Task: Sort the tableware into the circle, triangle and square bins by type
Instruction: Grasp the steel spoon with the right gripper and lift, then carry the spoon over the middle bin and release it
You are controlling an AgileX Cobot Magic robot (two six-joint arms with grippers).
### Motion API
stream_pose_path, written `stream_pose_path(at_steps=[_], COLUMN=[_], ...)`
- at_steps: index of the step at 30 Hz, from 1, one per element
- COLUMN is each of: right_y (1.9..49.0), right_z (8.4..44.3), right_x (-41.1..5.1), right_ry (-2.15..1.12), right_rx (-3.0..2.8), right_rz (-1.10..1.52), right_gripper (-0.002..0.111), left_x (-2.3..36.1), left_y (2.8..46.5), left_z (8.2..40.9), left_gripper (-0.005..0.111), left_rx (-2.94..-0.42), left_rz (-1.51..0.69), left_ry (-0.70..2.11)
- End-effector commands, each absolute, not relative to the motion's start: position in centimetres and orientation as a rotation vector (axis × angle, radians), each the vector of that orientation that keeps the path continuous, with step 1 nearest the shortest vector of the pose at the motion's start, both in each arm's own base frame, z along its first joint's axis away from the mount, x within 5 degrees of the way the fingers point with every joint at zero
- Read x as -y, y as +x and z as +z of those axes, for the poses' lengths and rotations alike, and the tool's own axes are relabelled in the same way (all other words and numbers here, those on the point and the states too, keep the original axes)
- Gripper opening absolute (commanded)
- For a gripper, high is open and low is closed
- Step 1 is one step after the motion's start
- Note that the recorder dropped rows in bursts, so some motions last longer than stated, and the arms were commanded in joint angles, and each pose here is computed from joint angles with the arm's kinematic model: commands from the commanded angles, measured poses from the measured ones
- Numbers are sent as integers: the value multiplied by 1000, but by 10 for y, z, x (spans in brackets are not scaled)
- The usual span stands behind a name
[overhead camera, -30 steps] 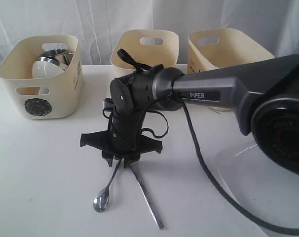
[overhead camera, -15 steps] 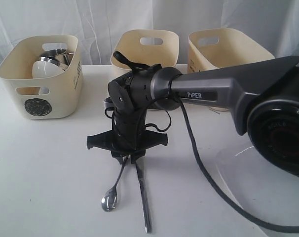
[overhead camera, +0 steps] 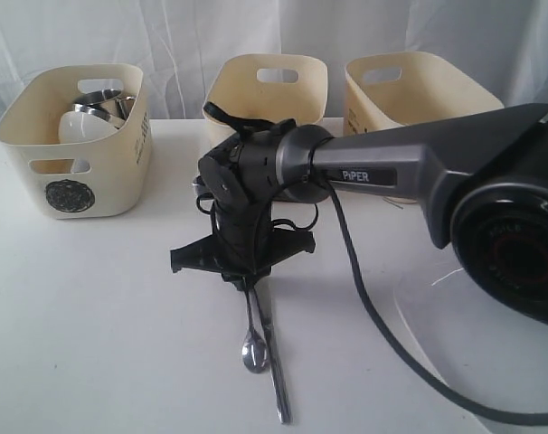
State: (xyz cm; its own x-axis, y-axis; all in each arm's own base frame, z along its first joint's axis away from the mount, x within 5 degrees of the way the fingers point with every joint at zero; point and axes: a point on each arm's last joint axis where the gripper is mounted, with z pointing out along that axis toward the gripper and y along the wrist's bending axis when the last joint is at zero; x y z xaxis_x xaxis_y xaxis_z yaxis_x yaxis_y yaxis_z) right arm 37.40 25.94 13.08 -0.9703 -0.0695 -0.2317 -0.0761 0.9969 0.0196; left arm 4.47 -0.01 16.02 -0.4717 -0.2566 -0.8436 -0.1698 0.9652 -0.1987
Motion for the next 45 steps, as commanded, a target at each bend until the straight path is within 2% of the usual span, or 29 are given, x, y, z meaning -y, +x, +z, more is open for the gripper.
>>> stream_pose_path(at_steps=[1,3,7,12,17,19,23,26,36,45], right_y=[369,368,373,380,374,372,395,402,435,445], right_z=[115,123,140,180,196,210,255,261,280,275], right_x=[-264,-271,-274,-274,-272,-276,-279,-264,-214,-168], right_ry=[-263,-374,-319,-378,-476,-501,-283,-267,-83,-125], right_rx=[-2992,-3003,-2993,-2889,-2886,-2824,-2470,-2453,-2250,-2255], right_rz=[164,289,407,455,470,579,1061,1214,1370,1381], right_gripper=[0,0,0,0,0,0,0,0,0,0], left_x=[2,2,2,2,2,2,2,2,2,2], left_y=[42,42,42,42,42,42,42,42,42,42], left_z=[153,153,153,153,153,153,153,153,153,153], left_gripper=[1,1,1,1,1,1,1,1,1,1], left_rx=[-2134,-2134,-2134,-2134,-2134,-2134,-2134,-2134,-2134,-2134], left_rz=[-121,-121,-121,-121,-121,-121,-121,-121,-121,-121], left_ry=[-314,-314,-314,-314,-314,-314,-314,-314,-314,-314])
